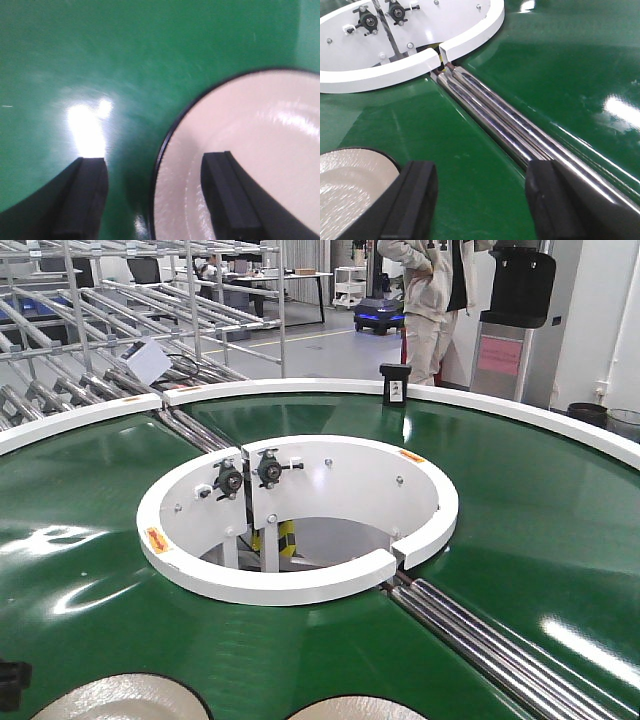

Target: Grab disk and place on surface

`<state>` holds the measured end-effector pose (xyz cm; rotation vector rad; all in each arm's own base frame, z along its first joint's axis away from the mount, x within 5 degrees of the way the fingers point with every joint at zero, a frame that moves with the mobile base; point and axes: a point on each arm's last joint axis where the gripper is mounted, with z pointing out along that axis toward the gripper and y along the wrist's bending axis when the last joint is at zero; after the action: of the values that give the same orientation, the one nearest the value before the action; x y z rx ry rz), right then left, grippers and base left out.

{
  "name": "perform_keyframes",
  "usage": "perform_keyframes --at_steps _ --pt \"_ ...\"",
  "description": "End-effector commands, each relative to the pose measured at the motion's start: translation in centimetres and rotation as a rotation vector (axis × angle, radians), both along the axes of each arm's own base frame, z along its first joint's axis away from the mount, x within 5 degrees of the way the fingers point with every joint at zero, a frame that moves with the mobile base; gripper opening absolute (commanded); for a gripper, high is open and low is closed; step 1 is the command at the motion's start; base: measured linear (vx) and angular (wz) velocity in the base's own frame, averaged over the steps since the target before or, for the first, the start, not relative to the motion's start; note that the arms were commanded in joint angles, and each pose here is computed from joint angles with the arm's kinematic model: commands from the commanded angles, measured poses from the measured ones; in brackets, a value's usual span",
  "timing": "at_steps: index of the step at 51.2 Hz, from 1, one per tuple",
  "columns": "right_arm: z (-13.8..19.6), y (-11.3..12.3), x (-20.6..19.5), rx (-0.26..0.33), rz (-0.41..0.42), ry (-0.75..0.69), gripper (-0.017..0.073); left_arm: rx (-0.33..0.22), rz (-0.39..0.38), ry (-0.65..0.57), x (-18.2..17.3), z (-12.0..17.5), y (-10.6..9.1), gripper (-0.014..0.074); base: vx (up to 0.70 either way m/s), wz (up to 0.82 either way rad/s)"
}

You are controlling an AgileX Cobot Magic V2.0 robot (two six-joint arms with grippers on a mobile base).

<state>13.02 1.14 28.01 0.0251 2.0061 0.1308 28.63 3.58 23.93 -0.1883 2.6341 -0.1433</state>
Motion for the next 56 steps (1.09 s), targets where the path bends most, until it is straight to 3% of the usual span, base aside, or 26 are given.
perform_keyframes --at_steps 1,6,13,23,28,34,39,44,56 --pt "1.7 0.0 0.4 0.006 -0.004 -0.095 0.0463 -0.053 -0.006 -0.068 1.1 0.6 1.3 0.0511 0.00 0.00" --pt "1.7 0.0 0.4 0.006 -0.004 -0.093 0.0463 -0.093 0.000 -0.042 1.3 -0.7 2.9 0.0511 0.00 0.00" --pt "1.7 0.0 0.4 0.008 -0.004 -0.089 0.0463 -0.184 -0.057 -0.046 1.7 -2.0 3.8 0.0504 0.00 0.00" --pt "1.6 0.1 0.4 0.067 -0.011 -0.080 0.0463 -0.308 -0.180 -0.023 2.0 -3.5 3.1 0.0482 0.00 0.00" --pt "1.4 0.2 0.7 0.097 -0.016 -0.062 0.0463 -0.339 -0.181 -0.021 2.3 -4.1 3.0 0.0482 0.00 0.00" --pt "1.0 0.3 1.2 0.096 -0.017 -0.032 0.0463 -0.397 -0.197 -0.015 2.7 -5.0 2.7 0.0482 0.00 0.00" --pt "0.6 0.3 1.7 0.094 -0.019 -0.004 0.0463 -0.449 -0.265 -0.010 2.9 -5.4 1.7 0.0482 0.00 0.00" --pt "0.3 0.3 2.0 0.092 -0.019 0.020 0.0463 -0.474 -0.307 -0.005 3.0 -5.6 0.9 0.0479 0.00 0.00" --pt "0.0 0.3 2.2 0.078 -0.018 0.037 0.0463 -0.500 -0.311 0.010 3.1 -5.9 0.5 0.0461 0.00 0.00"
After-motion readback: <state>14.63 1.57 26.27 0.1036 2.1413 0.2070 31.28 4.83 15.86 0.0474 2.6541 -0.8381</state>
